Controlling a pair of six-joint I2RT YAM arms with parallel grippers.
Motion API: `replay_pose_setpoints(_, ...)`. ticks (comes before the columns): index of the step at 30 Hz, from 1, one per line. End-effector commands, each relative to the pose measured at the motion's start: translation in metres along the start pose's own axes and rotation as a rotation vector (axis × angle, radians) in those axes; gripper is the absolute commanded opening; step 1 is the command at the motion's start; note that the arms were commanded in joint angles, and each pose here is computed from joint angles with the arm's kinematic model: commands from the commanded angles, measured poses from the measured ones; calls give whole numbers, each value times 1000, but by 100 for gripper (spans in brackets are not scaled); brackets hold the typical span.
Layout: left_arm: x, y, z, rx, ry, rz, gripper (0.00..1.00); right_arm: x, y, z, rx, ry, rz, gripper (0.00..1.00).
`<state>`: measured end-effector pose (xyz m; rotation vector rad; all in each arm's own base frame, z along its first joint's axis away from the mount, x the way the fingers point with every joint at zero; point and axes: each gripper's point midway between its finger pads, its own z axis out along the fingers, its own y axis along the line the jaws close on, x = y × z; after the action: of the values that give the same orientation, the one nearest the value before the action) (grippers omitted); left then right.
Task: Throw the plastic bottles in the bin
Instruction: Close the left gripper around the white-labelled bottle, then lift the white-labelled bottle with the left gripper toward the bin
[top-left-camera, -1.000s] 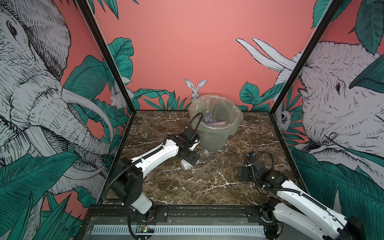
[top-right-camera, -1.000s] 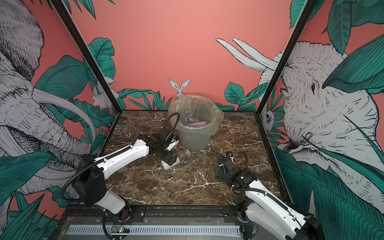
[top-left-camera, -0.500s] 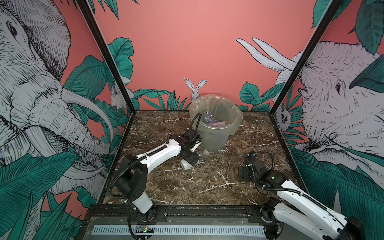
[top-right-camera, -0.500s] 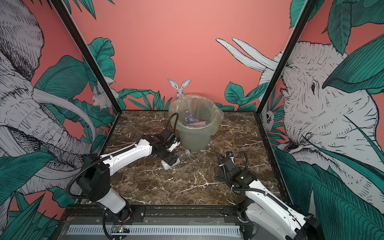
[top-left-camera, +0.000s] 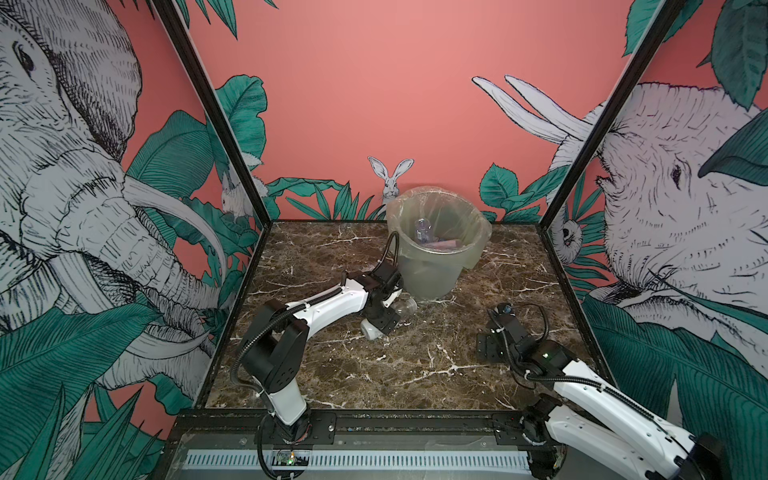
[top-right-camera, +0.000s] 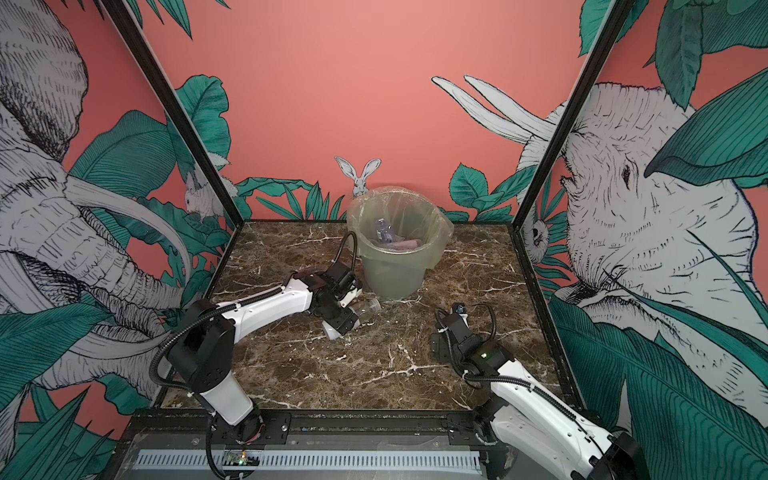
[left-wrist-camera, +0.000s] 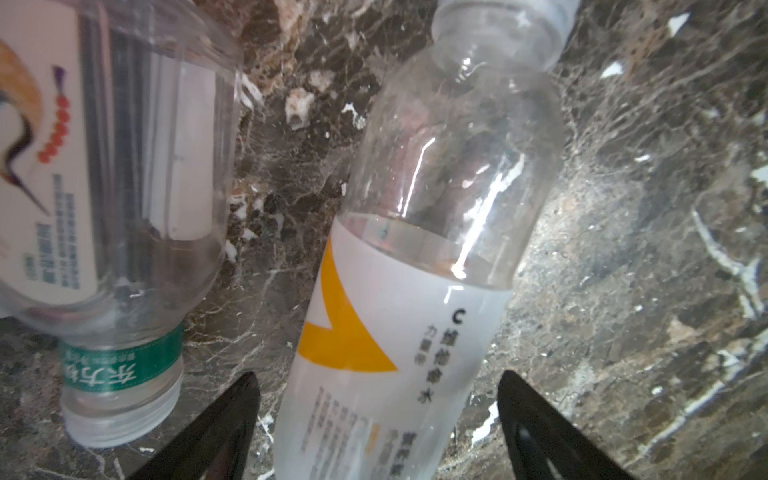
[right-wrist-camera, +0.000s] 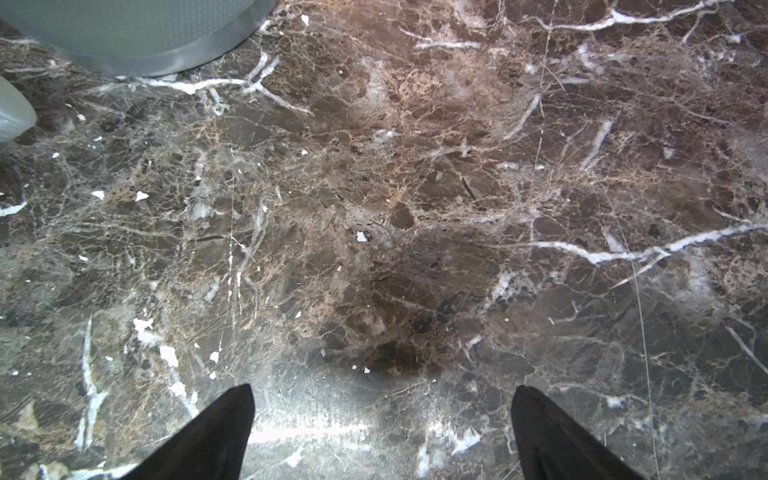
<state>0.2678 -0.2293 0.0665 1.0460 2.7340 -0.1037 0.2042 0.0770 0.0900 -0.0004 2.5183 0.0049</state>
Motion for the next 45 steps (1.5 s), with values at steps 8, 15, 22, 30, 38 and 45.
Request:
replay_pose_setpoints(8,16,-10,17,22,35,-23,87,0,-3,1,10,-19,2,99)
replay_pose_setpoints(15,23,-12,21,23,46,-28,83,-1,-3,1,9,-20,1,99)
replay_pose_setpoints(22,22,-13,25,26,46,-34,79,-1,-3,1,11,-20,0,99)
replay_pose_setpoints(30,25,-16,30,42,55,-43,68,0,-3,1,12,-19,0,99)
replay_pose_setpoints(38,30,-18,28,57,43,-60,54,0,-3,1,12,-18,-1,99)
replay_pose_setpoints(45,33,-20,9,71,-67,-106,49,-1,-3,2,10,-17,-3,99)
